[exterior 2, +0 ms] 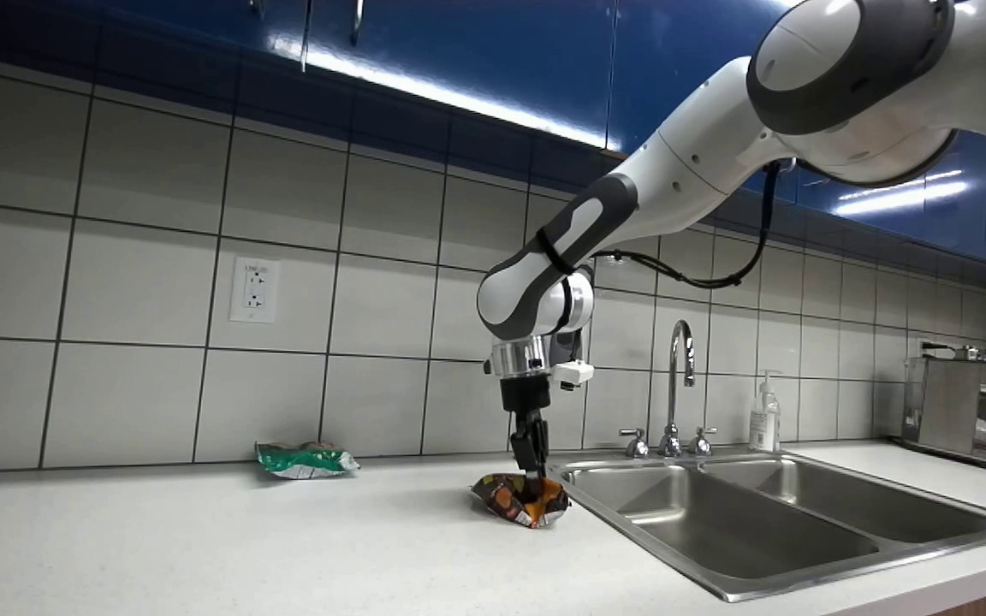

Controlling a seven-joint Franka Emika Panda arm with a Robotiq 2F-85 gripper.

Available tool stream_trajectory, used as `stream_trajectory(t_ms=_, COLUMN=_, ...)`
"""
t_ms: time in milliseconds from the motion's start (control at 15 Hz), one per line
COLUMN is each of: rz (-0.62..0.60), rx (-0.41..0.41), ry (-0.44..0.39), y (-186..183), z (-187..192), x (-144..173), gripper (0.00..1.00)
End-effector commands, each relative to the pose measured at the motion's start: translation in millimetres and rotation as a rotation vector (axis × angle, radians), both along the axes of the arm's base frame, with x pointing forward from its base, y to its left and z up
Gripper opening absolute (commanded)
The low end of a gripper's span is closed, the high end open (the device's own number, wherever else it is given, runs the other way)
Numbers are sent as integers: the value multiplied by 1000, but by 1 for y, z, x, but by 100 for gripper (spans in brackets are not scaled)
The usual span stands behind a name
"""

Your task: Pick the black packet of crisps and put it in the sink

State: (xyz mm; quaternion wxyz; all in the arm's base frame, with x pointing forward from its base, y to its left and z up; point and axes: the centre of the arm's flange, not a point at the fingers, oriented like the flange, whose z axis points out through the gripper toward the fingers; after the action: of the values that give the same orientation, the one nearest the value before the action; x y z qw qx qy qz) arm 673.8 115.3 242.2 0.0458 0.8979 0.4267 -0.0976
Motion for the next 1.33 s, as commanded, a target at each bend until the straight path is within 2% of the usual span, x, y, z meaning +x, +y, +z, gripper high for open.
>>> stream_trajectory(t_ms=0, rz=32, rx=-6, ry=-6, y=-1, z=4, x=8, gripper=0)
stream_trajectory(t_ms=467, rz=-4, rx=-17, ry=-20, y=-5, z=14, x=7, gripper=0)
stream_trajectory(t_ms=1000, rz=-219, rx=-82, ry=-65, y=-65, z=39, x=-12, gripper=0)
stream_trajectory(t_ms=1267, rz=-323, rx=-106, ry=-68, y=-86, z=45, x=-33, gripper=0)
